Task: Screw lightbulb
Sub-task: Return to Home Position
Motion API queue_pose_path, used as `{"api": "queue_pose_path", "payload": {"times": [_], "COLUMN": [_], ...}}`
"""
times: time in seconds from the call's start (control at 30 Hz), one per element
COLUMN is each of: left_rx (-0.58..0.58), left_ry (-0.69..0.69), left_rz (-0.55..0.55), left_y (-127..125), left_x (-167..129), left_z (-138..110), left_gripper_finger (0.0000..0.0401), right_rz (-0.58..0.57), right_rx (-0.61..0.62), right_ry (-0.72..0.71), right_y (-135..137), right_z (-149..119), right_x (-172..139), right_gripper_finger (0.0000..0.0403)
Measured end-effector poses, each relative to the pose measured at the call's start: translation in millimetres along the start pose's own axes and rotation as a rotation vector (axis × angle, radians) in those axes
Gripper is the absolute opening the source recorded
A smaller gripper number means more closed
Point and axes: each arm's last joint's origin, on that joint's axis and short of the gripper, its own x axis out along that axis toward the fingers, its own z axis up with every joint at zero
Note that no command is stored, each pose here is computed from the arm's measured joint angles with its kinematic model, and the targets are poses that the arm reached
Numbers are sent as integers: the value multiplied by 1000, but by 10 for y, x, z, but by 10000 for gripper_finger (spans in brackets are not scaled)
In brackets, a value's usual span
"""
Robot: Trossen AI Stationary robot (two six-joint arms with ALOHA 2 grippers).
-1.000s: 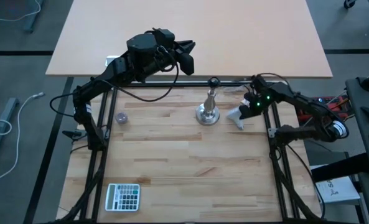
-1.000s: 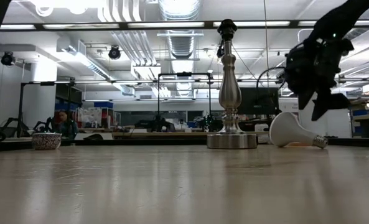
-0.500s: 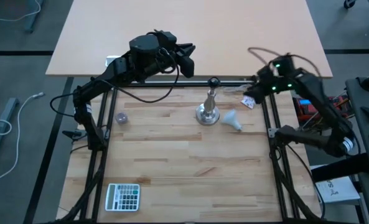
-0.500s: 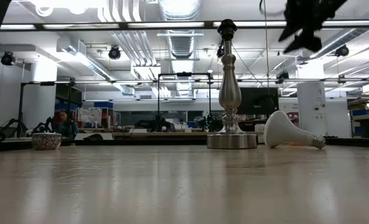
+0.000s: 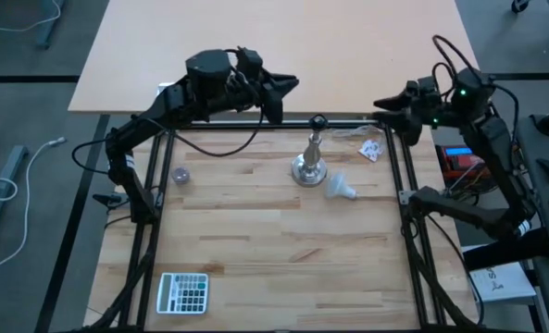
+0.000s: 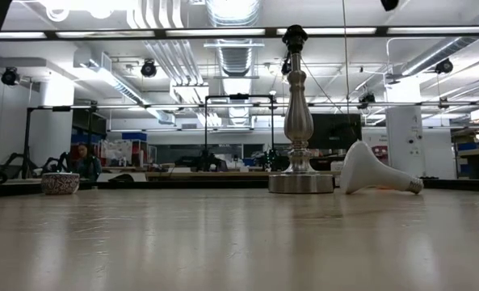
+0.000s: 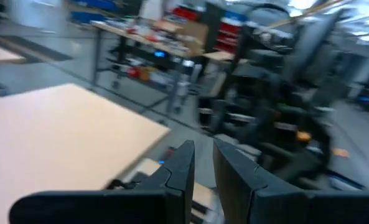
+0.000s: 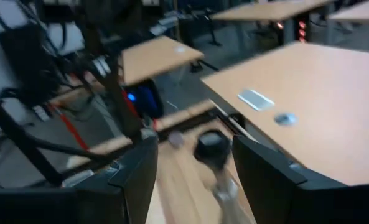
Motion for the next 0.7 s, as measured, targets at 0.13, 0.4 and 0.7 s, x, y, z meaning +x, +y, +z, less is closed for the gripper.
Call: {"api": "queue_pose_path", "payload": {"times": [0.13,0.4,0.7], "left_rx": [-22,77,164], "left_ry": [6,-40,140], "left_rz": [-67,-119,-202], "left_y": [-82,-211,-159], "left_x": [-47,-462,-1272], "left_z": [9,200,283], "left_gripper_finger": [50,50,50], "right_rz": [65,248,234], "right_rx": [9,118,153], "right_ry": [-14,-17,-85], "right_y": [-17,117,701], "right_z": [46,95,-47], "right_x": [146,521,1156], "right_gripper_finger": [201,198,187]}}
